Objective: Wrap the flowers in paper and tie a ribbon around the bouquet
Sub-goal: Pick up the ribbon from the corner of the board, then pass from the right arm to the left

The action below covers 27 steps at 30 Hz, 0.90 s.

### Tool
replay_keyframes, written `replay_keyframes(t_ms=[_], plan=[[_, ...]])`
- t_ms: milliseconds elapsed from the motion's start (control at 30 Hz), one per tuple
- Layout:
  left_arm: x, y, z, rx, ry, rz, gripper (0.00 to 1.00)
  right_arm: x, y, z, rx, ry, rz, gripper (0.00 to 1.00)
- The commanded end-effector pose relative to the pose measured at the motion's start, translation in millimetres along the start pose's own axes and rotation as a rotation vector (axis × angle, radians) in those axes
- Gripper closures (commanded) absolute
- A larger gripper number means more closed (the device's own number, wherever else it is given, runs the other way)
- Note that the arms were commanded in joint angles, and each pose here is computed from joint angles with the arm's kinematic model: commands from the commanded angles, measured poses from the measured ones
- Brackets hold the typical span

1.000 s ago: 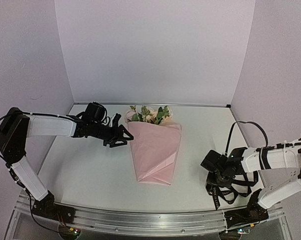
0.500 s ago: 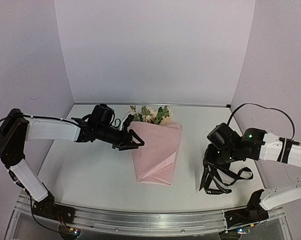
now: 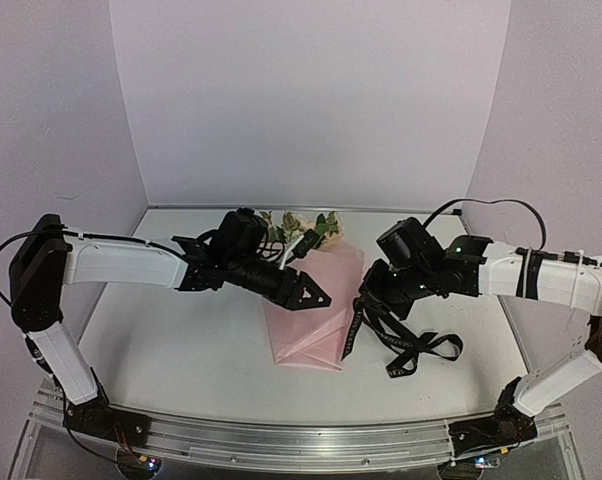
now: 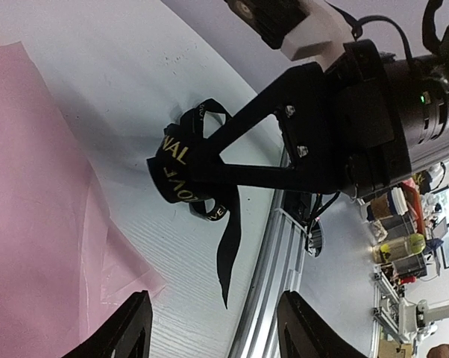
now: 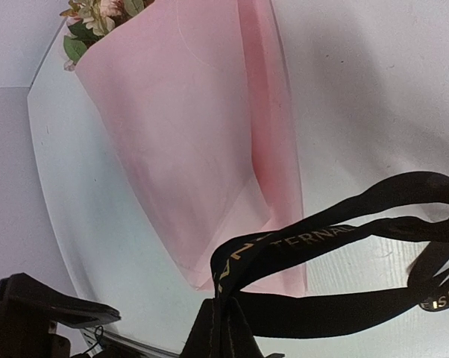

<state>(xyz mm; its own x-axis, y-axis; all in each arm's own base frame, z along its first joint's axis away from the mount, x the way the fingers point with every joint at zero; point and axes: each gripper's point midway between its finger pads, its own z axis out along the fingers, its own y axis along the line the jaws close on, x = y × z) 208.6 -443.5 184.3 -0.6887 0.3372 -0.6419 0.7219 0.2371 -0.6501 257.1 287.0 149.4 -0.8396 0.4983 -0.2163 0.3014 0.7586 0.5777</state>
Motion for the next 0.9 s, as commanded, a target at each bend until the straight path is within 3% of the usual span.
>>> replay_keyframes(t_ms=[0, 433, 533, 667, 733, 867], plan=[[6.1, -3.6, 21.5, -0.051, 0.048, 0.124, 0.41, 3.5, 22.7, 4.1, -0.082, 0.037, 0.127, 1.0], [19.7, -2.1, 55.9, -0.079, 0.086, 0.165, 0.43, 18.0, 13.3, 13.6, -0.09, 0.12, 0.213, 1.0], [20.7, 0.5, 61.1, -0.078, 0.094, 0.149, 0.59, 17.3, 7.3, 13.9, -0.084, 0.118, 0.202, 1.0], [19.7, 3.7, 64.1, -0.089, 0.08, 0.112, 0.93, 17.8, 5.9, 11.6, -0.091, 0.124, 0.168, 0.99], [17.9, 5.7, 61.4, -0.107, 0.057, 0.093, 0.99, 15.0, 2.1, 8.3, -0.095, 0.112, 0.146, 0.96], [6.3, 4.8, 50.0, -0.131, -0.027, 0.07, 1.0, 5.9, -14.3, 0.4, -0.085, 0.058, 0.107, 0.88]])
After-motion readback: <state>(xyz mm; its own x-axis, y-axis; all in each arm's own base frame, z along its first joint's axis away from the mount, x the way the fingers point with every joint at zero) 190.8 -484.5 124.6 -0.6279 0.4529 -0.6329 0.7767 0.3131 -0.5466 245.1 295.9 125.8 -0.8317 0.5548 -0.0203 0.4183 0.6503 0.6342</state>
